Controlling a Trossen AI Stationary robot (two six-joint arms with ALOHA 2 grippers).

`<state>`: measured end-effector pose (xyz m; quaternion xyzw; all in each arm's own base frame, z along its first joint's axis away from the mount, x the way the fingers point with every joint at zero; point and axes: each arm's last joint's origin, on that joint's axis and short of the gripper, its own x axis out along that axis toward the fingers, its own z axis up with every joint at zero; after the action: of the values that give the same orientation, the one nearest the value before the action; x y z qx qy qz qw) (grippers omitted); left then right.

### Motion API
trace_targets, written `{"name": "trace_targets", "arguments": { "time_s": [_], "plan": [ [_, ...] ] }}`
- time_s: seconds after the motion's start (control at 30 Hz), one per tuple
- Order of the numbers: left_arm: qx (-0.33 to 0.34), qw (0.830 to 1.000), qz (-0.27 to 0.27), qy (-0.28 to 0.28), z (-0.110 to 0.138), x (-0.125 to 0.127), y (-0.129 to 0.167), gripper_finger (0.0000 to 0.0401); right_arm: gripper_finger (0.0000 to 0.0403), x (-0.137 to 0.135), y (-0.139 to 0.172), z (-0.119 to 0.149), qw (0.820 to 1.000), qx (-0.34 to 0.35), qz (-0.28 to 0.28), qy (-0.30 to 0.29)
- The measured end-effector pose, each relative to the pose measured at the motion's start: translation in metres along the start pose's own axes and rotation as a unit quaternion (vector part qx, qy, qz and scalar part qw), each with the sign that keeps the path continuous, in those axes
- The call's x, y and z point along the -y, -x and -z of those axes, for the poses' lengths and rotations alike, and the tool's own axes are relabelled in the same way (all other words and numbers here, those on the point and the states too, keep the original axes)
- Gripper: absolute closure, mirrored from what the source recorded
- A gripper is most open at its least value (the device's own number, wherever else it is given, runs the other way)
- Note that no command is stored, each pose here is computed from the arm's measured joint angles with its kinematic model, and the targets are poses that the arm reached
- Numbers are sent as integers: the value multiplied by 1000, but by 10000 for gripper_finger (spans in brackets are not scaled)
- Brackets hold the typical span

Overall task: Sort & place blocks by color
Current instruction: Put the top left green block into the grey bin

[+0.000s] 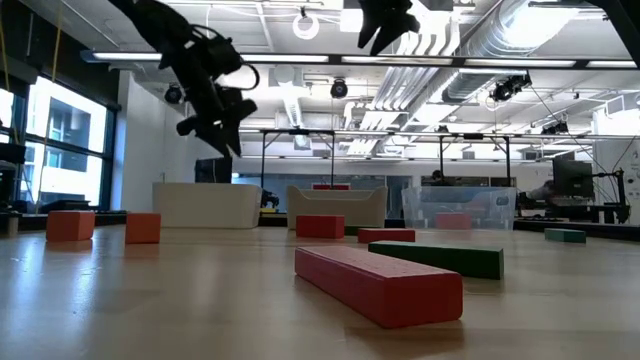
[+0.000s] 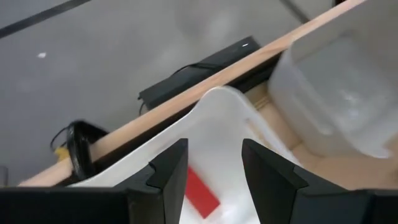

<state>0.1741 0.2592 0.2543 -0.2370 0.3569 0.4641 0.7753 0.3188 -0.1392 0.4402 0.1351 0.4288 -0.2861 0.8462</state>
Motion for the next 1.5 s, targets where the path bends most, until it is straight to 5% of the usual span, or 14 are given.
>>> {"name": "trace_targets", "arguments": {
  "time_s": [0.33,0.83,1.5],
  "plan": [
    [18,995,96,-14,-2,4,38,259,212,-2,1,13,996,-72,-16,-53],
    [43,988,135,-64,9,26,86,259,211,-35,-7,21,995,-99,-32,-5],
    [19,983,155,-100,18,42,92,259,175,-67,-71,23,983,-175,-32,39]
  ]
}}
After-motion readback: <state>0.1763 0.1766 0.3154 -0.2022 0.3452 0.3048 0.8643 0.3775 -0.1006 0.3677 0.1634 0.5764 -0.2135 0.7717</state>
